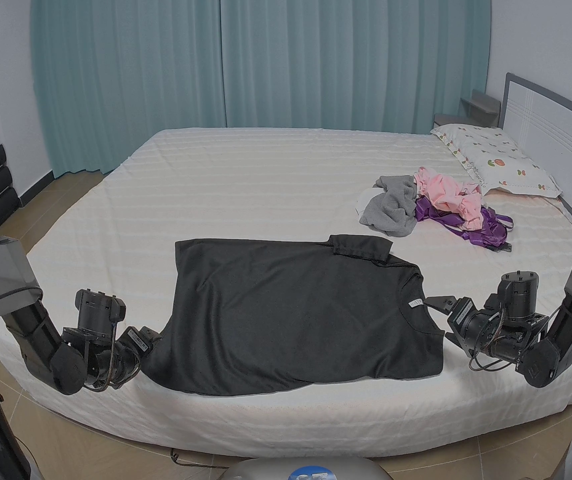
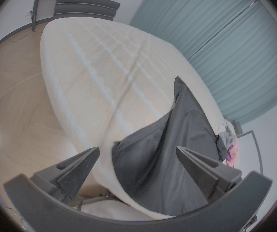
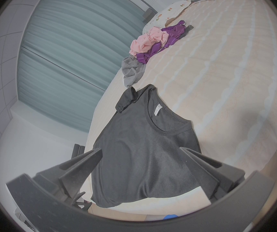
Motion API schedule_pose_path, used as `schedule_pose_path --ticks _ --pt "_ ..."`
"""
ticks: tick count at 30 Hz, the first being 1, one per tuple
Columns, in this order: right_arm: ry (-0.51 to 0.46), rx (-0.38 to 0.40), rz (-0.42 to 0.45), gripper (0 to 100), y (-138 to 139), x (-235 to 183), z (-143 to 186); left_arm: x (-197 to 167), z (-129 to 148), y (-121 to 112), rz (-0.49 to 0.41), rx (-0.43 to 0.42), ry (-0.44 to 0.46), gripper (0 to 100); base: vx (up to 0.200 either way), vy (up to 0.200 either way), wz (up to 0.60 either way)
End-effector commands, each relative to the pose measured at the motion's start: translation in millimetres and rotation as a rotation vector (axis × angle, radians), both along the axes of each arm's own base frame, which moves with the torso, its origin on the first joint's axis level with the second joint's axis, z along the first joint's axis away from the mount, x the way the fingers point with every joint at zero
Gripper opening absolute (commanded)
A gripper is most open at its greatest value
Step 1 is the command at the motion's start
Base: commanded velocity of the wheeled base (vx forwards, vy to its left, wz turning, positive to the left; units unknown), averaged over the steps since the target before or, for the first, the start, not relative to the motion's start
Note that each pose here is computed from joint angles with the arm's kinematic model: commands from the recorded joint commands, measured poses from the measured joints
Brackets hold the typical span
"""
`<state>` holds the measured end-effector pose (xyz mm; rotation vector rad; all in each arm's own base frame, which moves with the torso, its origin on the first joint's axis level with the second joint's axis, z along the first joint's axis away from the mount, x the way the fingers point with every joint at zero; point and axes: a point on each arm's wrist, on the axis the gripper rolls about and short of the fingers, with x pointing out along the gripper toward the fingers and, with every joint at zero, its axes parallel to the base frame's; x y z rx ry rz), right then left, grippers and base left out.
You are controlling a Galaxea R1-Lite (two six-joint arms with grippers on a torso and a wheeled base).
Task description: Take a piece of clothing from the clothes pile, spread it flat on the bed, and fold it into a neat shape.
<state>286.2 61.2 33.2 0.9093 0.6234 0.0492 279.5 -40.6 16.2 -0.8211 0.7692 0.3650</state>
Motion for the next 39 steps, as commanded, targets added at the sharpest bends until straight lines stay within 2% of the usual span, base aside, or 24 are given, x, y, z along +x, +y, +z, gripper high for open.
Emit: schedule_pose_path --ticks 1,5,6,13,23,26,31,33,36,39 --pt "0.004 -0.001 0.003 100 0.9 -0.1 -1.3 9.5 -24.7 5.6 0.026 0.003 0.013 100 0.000 0.000 0.00" --pt "0.006 -0.001 0.003 100 0.9 -0.1 -1.7 9.0 -29.7 6.6 0.028 0.004 0.028 100 0.000 0.000 0.00" --pt "0.006 -0.001 0.003 100 0.9 -0.1 -1.7 7.9 -30.1 6.7 0.028 0.005 0.031 0 0.000 0.000 0.00" --pt "0.003 0.000 0.002 100 0.4 -0.1 -0.8 3.3 -25.9 7.8 0.027 0.011 0.029 0 0.000 0.000 0.00" --pt "-0.003 -0.013 0.001 100 -2.1 -5.5 4.3 -23.7 -7.8 11.1 -0.059 0.153 0.087 0 0.000 0.000 0.00" --pt "-0.006 -0.046 0.021 100 -2.8 -10.9 5.3 -31.2 -1.8 12.4 -0.081 0.193 0.109 0 0.000 0.000 0.00" --pt "0.022 -0.115 0.058 100 -4.4 -18.8 -1.7 -32.8 -3.7 11.9 -0.090 0.198 0.131 0 0.000 0.000 0.00" --pt "0.030 -0.132 0.068 100 -4.7 -20.2 -3.5 -32.2 -3.8 11.8 -0.090 0.198 0.129 0 0.000 0.000 0.00" --pt "0.082 -0.198 0.099 100 -7.5 -25.3 -8.9 -27.7 -1.5 12.8 -0.076 0.190 0.106 0 0.000 0.000 0.00" --pt "0.107 -0.222 0.111 100 -8.6 -26.7 -11.7 -26.6 0.7 13.4 -0.071 0.188 0.096 0 0.000 0.000 0.00"
